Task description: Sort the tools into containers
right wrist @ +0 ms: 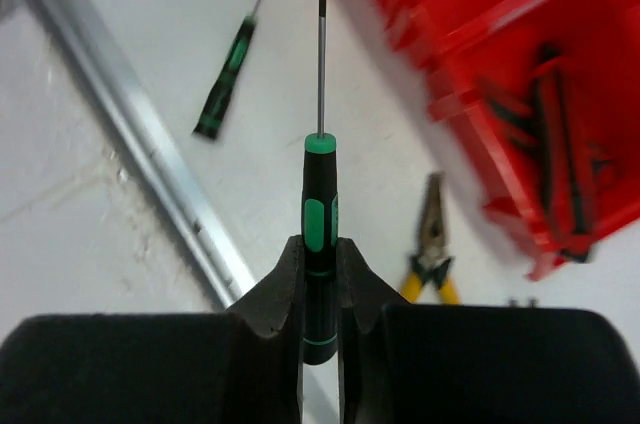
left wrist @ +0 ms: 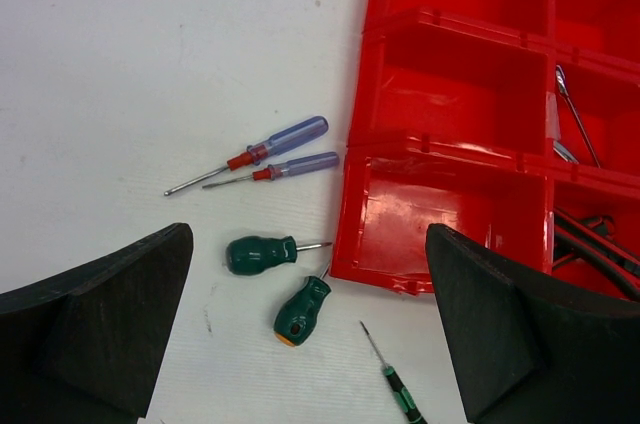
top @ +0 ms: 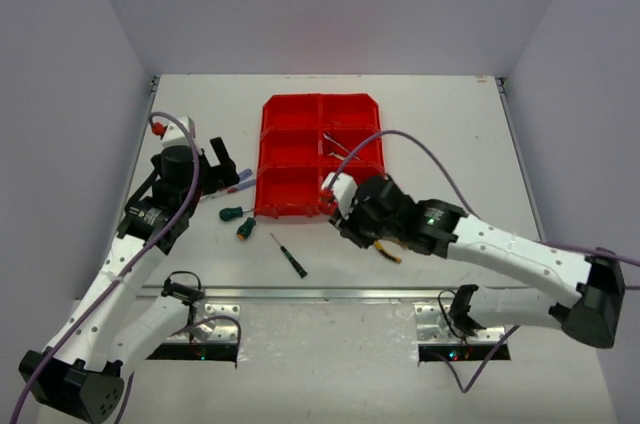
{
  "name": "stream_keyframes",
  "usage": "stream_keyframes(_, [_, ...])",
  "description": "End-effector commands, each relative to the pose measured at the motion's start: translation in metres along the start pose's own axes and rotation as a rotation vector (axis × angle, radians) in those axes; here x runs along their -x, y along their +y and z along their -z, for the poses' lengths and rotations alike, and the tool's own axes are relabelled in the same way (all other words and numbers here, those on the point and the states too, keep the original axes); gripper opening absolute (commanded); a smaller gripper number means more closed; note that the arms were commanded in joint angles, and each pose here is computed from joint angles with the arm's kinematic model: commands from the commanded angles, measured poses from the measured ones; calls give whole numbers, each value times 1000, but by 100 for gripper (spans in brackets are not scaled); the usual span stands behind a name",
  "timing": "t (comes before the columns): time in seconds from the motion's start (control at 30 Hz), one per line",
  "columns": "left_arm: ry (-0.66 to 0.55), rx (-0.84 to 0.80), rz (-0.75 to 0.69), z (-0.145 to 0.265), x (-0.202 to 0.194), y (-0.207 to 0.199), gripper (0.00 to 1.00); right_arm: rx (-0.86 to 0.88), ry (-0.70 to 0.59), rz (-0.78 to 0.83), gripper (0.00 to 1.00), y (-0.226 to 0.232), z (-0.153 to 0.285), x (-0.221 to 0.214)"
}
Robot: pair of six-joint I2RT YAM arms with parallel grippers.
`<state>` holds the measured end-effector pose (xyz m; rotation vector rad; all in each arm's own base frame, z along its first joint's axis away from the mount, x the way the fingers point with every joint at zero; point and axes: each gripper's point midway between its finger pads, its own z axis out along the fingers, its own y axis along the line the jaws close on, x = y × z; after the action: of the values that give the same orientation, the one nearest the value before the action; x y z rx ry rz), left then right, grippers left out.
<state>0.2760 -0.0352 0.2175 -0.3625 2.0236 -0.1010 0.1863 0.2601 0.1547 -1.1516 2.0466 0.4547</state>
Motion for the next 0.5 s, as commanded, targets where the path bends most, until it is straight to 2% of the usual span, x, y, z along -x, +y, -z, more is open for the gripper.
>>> stream_keyframes(0.0, [-37, -20, 15, 0, 12, -4, 100, -181, -116, 7, 0, -106, -8, 59])
stream_keyframes(0.07, [-32, -29, 14, 0, 10, -6, 100, -238, -100, 20, 0, -181, -28, 77])
stream_keyframes(0.3, [-10, -80, 2, 0, 4, -17, 100, -269, -116, 237, 0, -308, -91, 119])
stream_keyframes(0.4, [-13, -71, 0, 0, 5, -15, 100, -245, -66, 200, 0, -348, -119, 108])
stream_keyframes(0.47, [-21, -63, 3, 1, 6, -13, 100, -215, -70, 195, 0, -353, -135, 101])
